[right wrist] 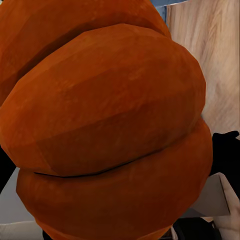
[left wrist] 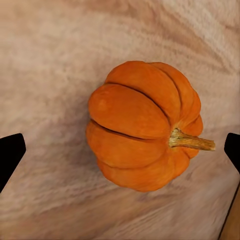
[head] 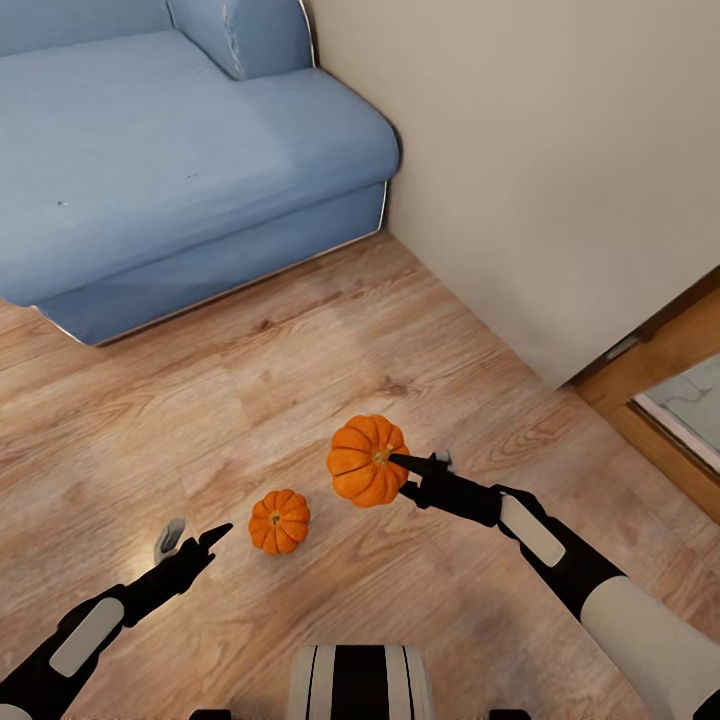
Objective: Place each of the two pumpkins and all three candles from the living room inside a cabinet in the living room (use any cabinet), then make sure every cabinet is closed, and position the cauldron so it is next to a table in the living room.
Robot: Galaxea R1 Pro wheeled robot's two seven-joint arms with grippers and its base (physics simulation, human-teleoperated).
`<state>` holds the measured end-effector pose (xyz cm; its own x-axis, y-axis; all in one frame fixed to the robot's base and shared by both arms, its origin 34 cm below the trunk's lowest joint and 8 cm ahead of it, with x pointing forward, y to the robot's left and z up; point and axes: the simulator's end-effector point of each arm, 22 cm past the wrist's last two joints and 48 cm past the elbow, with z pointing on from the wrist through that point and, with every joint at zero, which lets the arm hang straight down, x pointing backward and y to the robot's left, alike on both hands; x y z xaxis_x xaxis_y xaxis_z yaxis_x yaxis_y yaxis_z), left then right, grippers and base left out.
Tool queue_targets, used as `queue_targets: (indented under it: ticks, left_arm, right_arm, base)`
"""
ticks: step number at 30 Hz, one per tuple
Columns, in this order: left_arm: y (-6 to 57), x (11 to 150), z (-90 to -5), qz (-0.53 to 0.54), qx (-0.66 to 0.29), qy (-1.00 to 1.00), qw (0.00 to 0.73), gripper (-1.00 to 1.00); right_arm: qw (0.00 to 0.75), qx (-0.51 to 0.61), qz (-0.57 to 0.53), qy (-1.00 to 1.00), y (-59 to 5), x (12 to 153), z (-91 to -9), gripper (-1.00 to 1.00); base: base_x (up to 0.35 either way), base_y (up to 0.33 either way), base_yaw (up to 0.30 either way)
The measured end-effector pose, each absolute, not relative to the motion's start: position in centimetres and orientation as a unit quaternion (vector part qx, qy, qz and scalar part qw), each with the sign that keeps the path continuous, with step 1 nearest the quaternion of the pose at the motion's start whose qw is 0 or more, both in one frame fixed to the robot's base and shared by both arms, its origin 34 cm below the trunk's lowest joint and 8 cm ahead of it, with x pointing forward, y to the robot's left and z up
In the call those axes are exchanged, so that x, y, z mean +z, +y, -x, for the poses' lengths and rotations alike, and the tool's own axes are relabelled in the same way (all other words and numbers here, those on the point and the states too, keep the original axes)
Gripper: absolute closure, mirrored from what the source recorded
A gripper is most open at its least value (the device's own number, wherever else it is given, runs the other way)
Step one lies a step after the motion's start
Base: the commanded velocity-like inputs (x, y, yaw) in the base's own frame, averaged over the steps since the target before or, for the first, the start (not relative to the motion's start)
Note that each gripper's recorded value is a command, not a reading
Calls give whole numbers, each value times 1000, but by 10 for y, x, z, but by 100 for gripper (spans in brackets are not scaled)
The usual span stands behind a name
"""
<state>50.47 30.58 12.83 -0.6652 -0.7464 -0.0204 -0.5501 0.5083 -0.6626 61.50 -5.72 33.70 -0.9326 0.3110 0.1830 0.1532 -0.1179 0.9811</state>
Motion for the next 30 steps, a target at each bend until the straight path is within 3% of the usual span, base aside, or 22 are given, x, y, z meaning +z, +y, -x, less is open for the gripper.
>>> queue_targets:
  ticks: [30]
  left_arm:
    - [304, 104, -486, 386, -312, 858, 131, -100]
  right_arm:
    - [34, 721, -197, 663, -57, 303, -605, 100]
  base:
    - [0, 0, 0]
